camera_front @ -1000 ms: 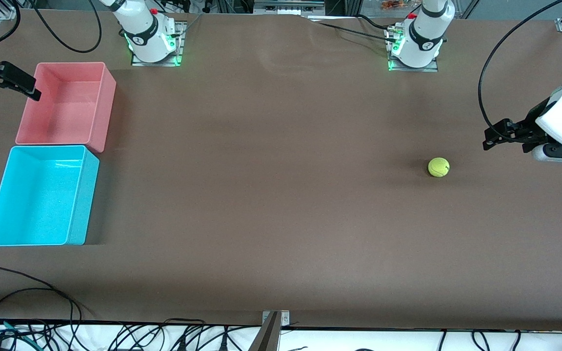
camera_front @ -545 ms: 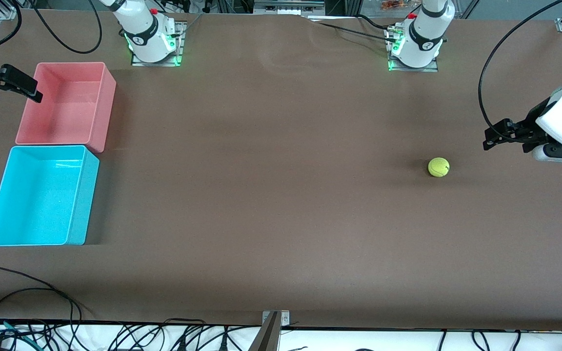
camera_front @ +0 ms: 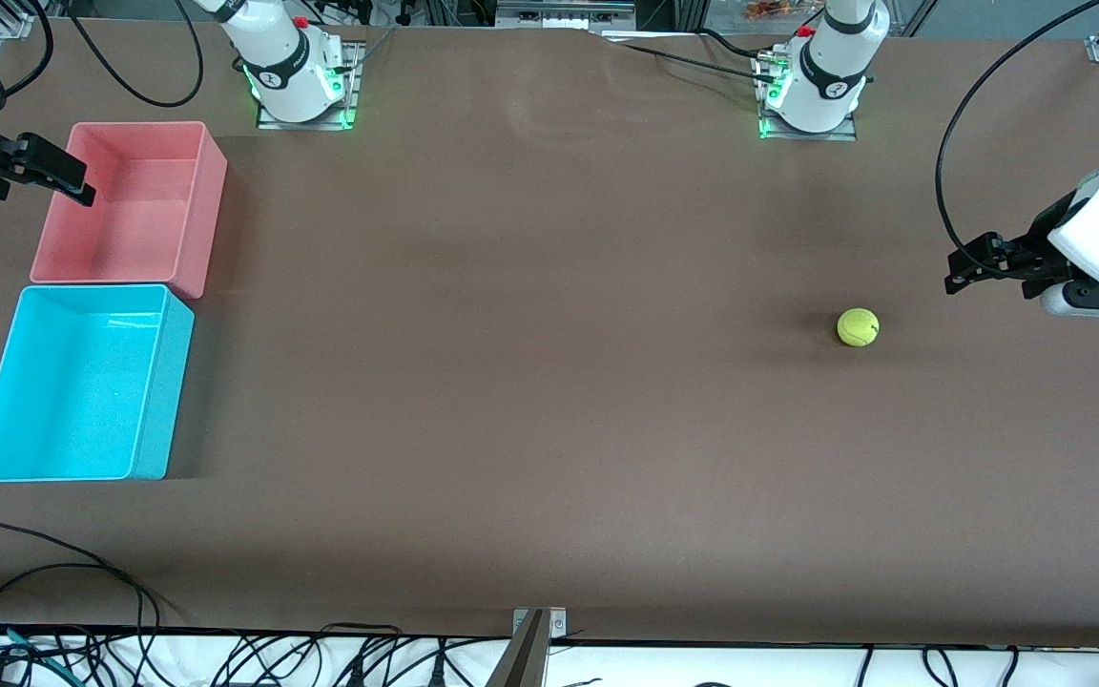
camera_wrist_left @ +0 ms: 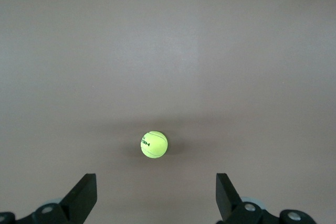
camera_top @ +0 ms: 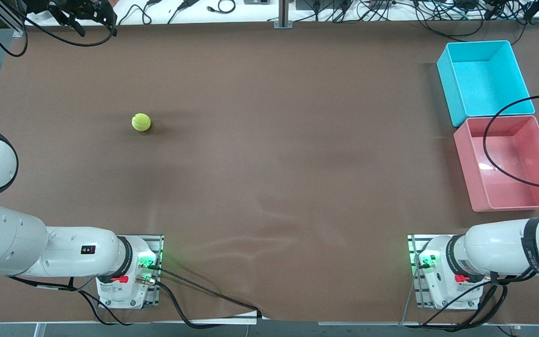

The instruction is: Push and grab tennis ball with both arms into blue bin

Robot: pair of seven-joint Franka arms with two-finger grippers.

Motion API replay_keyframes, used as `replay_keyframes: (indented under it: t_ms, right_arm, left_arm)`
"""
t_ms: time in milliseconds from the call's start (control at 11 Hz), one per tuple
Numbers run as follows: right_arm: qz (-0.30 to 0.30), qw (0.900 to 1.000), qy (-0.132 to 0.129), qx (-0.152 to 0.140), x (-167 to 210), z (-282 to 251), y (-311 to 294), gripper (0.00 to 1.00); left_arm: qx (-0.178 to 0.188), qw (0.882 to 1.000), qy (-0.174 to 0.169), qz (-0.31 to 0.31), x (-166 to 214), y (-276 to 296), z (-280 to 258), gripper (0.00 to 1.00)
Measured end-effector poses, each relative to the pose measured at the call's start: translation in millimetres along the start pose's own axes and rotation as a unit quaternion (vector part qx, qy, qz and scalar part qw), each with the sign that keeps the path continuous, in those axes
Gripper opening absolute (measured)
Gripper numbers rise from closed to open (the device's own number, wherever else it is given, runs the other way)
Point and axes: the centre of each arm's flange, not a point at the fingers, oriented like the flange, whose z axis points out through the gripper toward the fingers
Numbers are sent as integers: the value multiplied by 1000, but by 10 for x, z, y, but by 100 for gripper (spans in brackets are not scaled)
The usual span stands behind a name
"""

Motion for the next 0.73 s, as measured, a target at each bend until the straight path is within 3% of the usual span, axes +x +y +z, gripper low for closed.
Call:
replay_keyframes:
  t_ms: [727]
  right_arm:
    - [-2,1000,-1,-3,49,53,-16,100]
  left_arm:
    - [0,1000,0,0,0,0,0,100]
